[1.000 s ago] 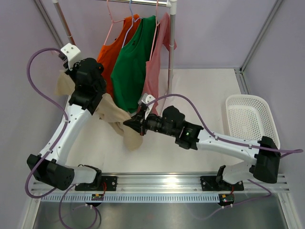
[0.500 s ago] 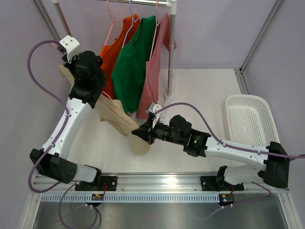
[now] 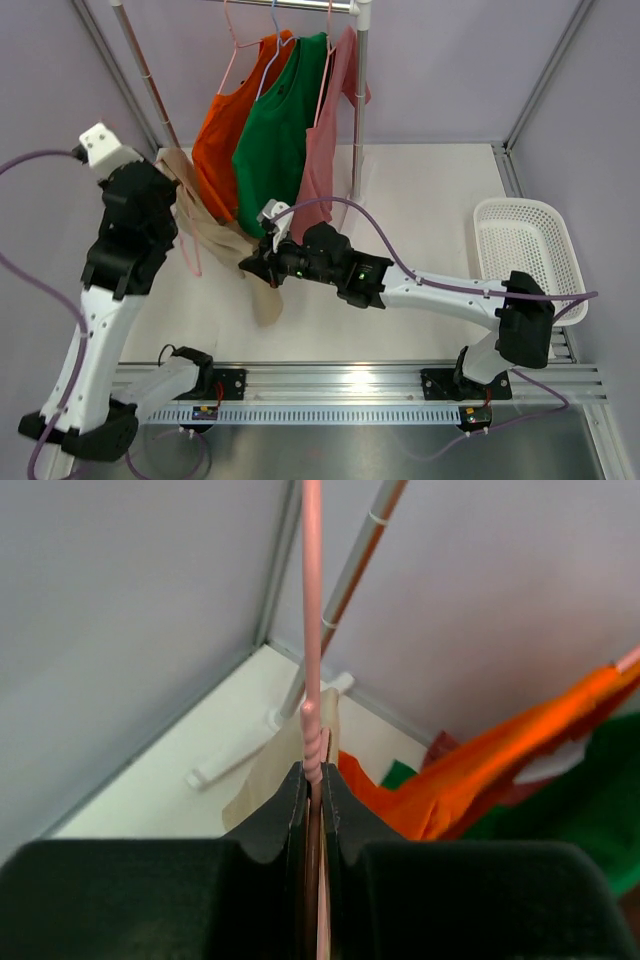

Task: Remove the t-shirt from the hanger

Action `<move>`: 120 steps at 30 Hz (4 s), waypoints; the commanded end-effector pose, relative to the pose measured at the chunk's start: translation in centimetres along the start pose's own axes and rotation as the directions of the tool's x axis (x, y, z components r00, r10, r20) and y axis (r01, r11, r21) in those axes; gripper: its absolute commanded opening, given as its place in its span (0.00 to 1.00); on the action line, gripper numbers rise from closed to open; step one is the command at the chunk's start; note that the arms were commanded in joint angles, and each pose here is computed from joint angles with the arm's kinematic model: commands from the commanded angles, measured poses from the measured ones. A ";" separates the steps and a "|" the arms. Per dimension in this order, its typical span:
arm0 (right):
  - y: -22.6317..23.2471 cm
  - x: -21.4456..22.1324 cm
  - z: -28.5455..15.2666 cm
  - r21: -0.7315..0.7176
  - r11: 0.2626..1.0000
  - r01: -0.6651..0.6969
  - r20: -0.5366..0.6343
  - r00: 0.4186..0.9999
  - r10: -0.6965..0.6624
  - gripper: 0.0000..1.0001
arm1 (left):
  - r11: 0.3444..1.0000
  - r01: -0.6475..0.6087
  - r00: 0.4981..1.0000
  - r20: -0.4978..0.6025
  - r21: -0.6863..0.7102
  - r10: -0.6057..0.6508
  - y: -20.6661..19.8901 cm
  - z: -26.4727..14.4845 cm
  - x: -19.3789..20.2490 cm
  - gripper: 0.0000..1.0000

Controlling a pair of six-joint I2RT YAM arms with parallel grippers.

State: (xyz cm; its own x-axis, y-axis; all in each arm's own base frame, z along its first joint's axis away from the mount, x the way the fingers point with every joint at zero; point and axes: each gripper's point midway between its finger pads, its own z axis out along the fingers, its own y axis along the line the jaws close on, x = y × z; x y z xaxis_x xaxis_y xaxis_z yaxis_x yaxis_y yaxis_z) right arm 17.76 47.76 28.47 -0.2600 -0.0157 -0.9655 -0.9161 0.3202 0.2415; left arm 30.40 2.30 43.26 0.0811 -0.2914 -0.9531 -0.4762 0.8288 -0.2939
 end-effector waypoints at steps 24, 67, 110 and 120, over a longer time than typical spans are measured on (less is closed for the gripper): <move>-1.2 -2.6 -10.5 0.188 0.982 0.019 -0.099 0.995 0.000 0.00 | 0.986 -0.101 0.995 0.023 0.133 0.099 6.2 -8.0 -2.3 0.00; -21.7 -41.3 -47.5 0.976 0.060 -0.212 0.205 0.777 -0.596 0.00 | 0.830 -0.308 0.856 0.517 0.466 0.028 -9.5 4.9 -11.1 0.00; -28.9 -16.8 -58.9 0.788 -0.444 -0.426 0.311 0.898 -0.310 0.00 | 0.774 -0.249 0.844 0.523 0.582 -0.122 -12.9 18.4 -11.7 0.00; -29.4 -17.5 -56.4 0.837 -0.350 -0.421 0.346 0.902 -0.257 0.99 | 0.761 -0.235 0.829 0.534 0.604 -0.168 -13.9 20.3 -13.1 0.00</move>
State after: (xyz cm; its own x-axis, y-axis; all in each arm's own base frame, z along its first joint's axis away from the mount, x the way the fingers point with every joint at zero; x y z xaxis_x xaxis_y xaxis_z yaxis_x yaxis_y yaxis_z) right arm 32.04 -15.75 41.79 0.0369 0.2239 -0.9739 0.7223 0.6675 0.1808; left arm 55.92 4.77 53.29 0.4970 -0.1190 -0.8595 0.1118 0.9911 -0.0726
